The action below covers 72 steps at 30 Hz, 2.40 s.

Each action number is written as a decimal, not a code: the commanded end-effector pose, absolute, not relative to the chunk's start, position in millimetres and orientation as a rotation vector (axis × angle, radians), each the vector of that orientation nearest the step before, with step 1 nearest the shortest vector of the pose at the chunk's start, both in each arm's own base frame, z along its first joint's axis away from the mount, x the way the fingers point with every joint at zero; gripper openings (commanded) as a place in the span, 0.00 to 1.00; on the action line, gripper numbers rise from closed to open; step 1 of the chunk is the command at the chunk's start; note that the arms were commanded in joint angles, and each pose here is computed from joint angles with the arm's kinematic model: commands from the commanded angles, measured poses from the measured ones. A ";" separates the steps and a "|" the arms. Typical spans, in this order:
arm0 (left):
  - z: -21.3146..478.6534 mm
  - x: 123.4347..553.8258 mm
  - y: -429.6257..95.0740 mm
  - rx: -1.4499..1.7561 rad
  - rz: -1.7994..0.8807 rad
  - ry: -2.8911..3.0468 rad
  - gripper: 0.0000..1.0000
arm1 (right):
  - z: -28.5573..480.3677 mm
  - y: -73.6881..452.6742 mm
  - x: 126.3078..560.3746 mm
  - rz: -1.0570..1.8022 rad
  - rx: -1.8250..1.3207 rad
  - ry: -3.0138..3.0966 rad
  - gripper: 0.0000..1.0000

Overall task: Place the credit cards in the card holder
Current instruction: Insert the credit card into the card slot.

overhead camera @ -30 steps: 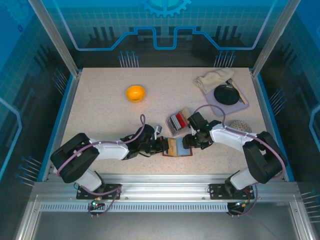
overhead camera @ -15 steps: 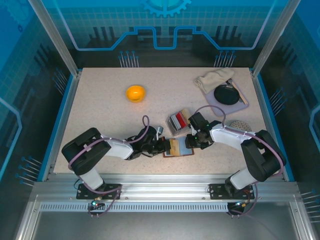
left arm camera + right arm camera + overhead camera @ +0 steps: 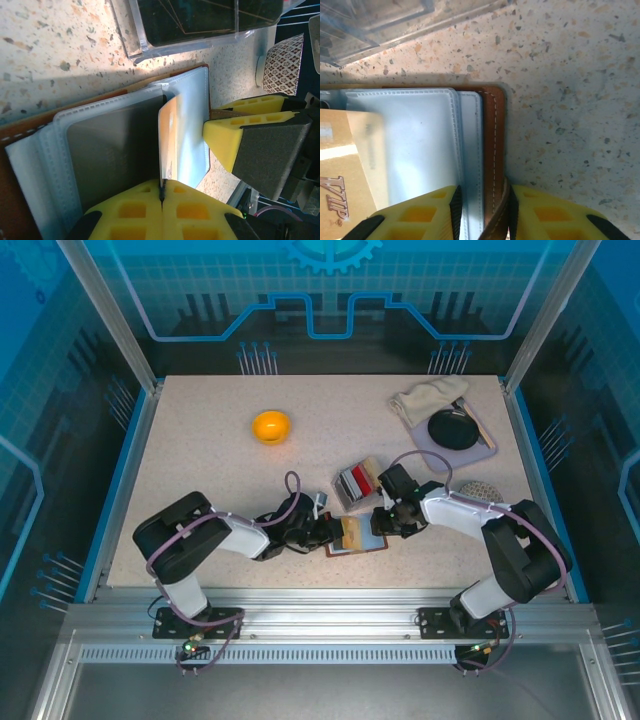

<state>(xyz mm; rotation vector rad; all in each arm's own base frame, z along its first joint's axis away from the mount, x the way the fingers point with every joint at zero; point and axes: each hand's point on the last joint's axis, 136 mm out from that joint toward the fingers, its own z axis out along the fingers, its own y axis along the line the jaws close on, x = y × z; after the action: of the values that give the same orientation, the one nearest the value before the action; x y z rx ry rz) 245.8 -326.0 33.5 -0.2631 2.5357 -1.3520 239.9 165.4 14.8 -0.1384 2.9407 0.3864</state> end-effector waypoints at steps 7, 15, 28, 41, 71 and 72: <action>28.1 247.3 -322.1 -0.352 -1.315 2.524 0.00 | 2.8 165.3 222.8 0.457 -0.075 3.002 0.29; 33.5 249.1 -316.5 -0.371 -1.284 2.503 0.00 | 4.2 169.6 222.3 0.515 -0.079 3.001 0.27; 25.1 243.2 -339.7 -0.323 -1.290 2.551 0.04 | 4.4 177.0 217.8 0.595 -0.057 3.007 0.27; 30.5 238.9 -316.9 -0.281 -1.084 2.621 0.13 | 9.8 169.3 222.3 0.567 -0.049 3.001 0.30; 47.6 245.4 -321.0 -0.188 -0.964 2.659 0.21 | 8.7 167.0 221.1 0.551 -0.030 3.008 0.31; 45.6 245.0 -321.2 -0.188 -0.956 2.671 0.21 | 8.6 166.9 221.0 0.550 -0.030 3.008 0.31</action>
<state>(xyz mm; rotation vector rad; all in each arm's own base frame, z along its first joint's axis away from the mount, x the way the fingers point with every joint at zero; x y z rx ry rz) 244.9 -324.4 47.3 -0.2235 2.6430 -1.0380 233.4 176.2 14.5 -0.0584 2.9504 0.5922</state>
